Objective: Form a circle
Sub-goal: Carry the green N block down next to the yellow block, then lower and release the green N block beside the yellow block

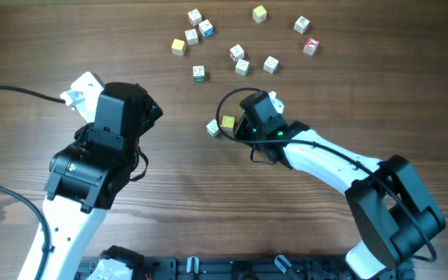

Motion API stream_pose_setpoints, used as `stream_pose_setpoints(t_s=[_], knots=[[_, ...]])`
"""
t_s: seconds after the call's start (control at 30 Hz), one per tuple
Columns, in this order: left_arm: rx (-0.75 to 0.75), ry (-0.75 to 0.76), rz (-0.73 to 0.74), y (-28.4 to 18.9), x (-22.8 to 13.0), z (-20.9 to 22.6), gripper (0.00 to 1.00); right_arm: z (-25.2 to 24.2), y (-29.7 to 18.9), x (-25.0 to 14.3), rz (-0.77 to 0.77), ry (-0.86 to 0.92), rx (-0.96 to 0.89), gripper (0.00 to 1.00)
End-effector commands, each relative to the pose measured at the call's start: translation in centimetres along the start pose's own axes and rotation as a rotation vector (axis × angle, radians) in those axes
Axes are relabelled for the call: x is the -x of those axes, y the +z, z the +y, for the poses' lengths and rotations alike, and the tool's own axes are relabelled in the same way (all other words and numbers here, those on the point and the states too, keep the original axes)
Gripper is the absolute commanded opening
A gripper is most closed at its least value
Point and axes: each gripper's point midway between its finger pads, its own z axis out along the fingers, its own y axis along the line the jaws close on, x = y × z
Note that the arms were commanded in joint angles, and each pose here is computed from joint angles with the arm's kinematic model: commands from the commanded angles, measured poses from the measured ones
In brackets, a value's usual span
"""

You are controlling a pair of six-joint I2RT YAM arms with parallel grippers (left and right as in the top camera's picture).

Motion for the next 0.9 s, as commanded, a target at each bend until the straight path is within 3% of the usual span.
stream_pose_setpoints(t_s=[0.0,0.3,0.87], knots=[[0.009,0.004,-0.022,-0.1,0.7,0.1,1.0,-1.0,1.2,-0.3,-0.009,0.016,-0.04,0.28],[0.009,0.004,-0.022,-0.1,0.7,0.1,1.0,-0.6,1.3,0.1,-0.024,0.017,-0.025,0.49],[0.009,0.004,-0.022,-0.1,0.7,0.1,1.0,-0.2,0.2,0.7,-0.047,0.006,-0.014,0.52]])
